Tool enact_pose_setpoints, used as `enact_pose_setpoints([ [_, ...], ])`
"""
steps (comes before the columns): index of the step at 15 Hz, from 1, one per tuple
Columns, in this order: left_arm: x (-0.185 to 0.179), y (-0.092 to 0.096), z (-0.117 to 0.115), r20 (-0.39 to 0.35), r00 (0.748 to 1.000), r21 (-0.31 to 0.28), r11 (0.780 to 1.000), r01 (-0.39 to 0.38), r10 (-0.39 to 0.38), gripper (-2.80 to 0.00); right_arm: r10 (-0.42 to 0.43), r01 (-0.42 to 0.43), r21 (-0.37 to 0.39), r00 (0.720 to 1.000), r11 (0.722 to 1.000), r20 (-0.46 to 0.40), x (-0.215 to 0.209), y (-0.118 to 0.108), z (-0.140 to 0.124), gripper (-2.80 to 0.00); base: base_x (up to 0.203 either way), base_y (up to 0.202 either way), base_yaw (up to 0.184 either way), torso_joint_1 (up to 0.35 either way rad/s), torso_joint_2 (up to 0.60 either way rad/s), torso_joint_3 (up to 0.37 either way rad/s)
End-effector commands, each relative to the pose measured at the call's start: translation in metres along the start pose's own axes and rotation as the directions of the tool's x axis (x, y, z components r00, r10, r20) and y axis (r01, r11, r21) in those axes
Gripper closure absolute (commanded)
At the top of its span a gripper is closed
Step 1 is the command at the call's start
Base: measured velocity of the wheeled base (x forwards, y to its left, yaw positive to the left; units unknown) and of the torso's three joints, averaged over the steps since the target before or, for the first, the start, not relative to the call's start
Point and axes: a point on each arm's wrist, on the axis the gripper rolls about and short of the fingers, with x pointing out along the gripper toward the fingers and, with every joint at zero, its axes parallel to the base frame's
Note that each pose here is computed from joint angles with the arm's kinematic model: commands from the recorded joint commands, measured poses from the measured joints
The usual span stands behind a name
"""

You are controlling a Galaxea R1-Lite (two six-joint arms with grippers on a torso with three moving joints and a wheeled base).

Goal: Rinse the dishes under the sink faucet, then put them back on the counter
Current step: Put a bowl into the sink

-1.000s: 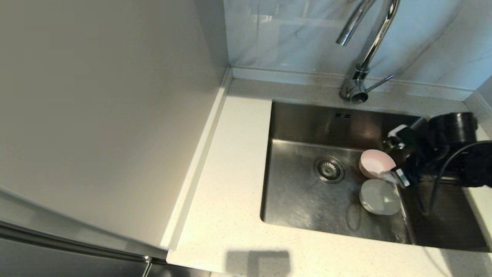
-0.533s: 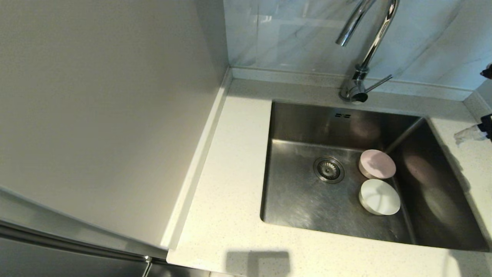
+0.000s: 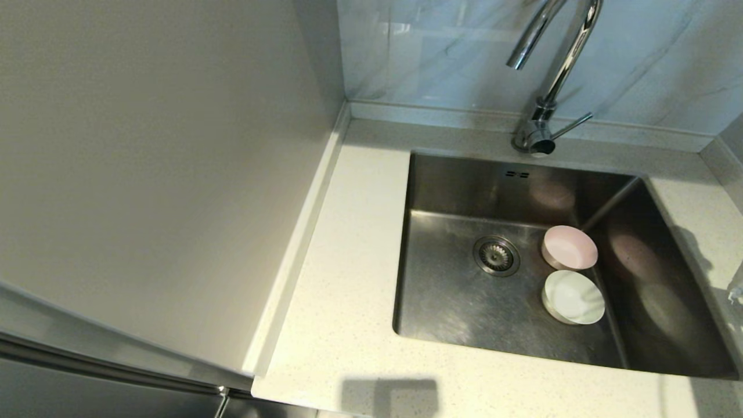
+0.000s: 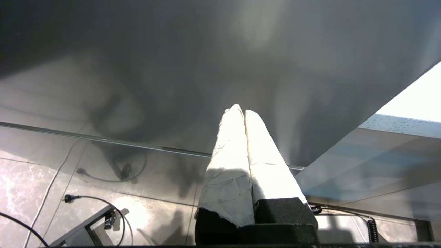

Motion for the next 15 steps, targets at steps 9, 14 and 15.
enact_pose_setpoints([
  [9,0.000,0.000,0.000,0.003,1.000,-0.001,1.000,-0.001,0.001,0.00,-0.041,0.045,0.121,0.998,0.992,-0.037,0.073,-0.027,0.048,-2.80,0.000,0.000,0.000,0.000,0.00,0.000],
  [14,0.000,0.000,0.000,0.004,1.000,-0.001,1.000,0.000,0.000,0.00,-0.041,0.046,0.153,0.998,0.987,-0.041,0.087,-0.036,0.060,-2.80,0.000,0.000,0.000,0.000,0.00,0.000],
  [15,0.000,0.000,0.000,0.003,1.000,-0.001,1.000,-0.001,0.001,0.00,-0.043,0.048,0.160,0.998,0.986,-0.040,0.088,-0.038,0.061,-2.80,0.000,0.000,0.000,0.000,0.00,0.000],
])
